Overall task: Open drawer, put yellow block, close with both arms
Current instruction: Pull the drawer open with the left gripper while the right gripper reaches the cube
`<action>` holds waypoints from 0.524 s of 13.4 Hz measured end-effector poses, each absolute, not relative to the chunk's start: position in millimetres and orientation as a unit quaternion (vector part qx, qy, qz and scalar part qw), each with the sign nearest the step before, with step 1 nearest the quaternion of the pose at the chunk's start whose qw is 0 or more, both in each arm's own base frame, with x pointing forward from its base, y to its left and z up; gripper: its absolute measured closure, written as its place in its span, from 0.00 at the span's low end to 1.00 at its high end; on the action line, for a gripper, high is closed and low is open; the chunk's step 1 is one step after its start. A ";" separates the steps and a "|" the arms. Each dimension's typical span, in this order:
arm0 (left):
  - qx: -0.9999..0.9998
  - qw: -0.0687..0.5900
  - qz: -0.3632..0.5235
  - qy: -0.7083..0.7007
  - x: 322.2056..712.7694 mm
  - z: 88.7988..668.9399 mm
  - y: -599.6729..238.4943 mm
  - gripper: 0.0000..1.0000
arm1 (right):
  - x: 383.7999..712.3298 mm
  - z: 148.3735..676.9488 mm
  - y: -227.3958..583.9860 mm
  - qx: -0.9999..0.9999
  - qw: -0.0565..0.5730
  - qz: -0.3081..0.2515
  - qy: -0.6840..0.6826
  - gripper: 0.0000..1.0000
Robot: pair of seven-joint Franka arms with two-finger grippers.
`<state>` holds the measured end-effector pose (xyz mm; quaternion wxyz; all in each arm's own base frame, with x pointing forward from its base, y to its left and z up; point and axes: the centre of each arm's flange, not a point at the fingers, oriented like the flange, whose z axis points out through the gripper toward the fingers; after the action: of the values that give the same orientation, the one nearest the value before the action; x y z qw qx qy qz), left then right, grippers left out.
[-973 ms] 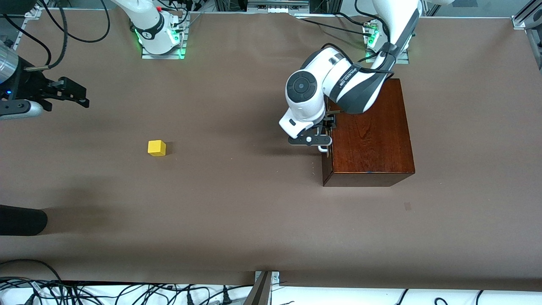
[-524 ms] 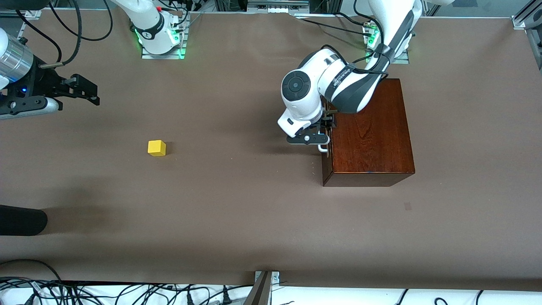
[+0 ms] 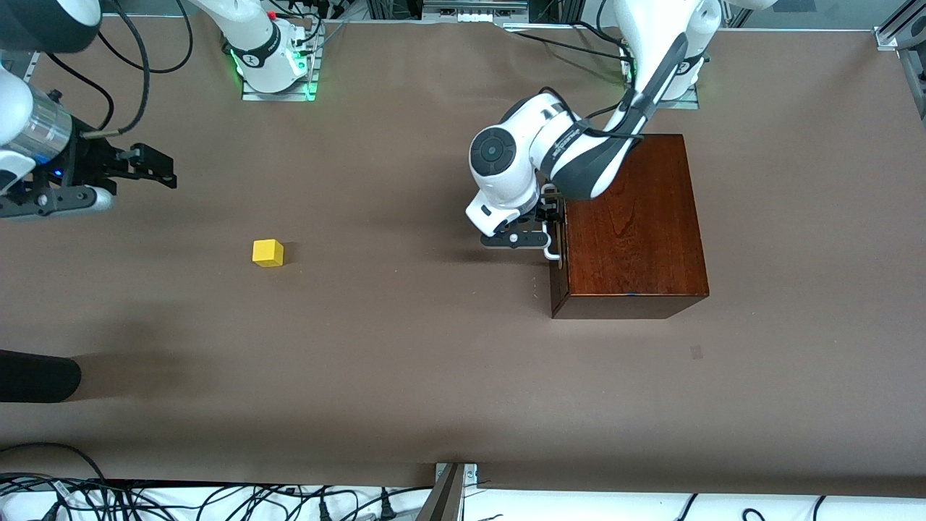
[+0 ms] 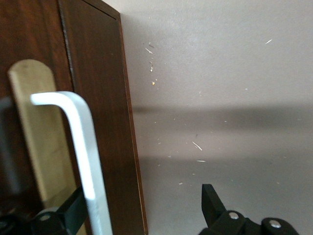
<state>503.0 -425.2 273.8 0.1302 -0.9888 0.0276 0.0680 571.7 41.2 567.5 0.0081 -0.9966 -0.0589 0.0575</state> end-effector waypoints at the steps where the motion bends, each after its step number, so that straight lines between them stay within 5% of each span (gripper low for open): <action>1: -0.989 0.129 0.067 0.026 503.0 266.3 -426.8 0.00 | 572.0 571.0 38.6 -0.997 0.008 0.054 -0.057 0.00; 7: -0.990 0.131 0.056 0.014 502.8 265.9 -429.8 0.00 | 555.4 560.2 80.5 -0.995 0.009 0.065 -0.074 0.00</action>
<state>502.8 -429.8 265.9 0.1310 -0.9897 0.0137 0.0561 555.4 80.5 560.2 0.0093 -0.9951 -0.0738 0.0646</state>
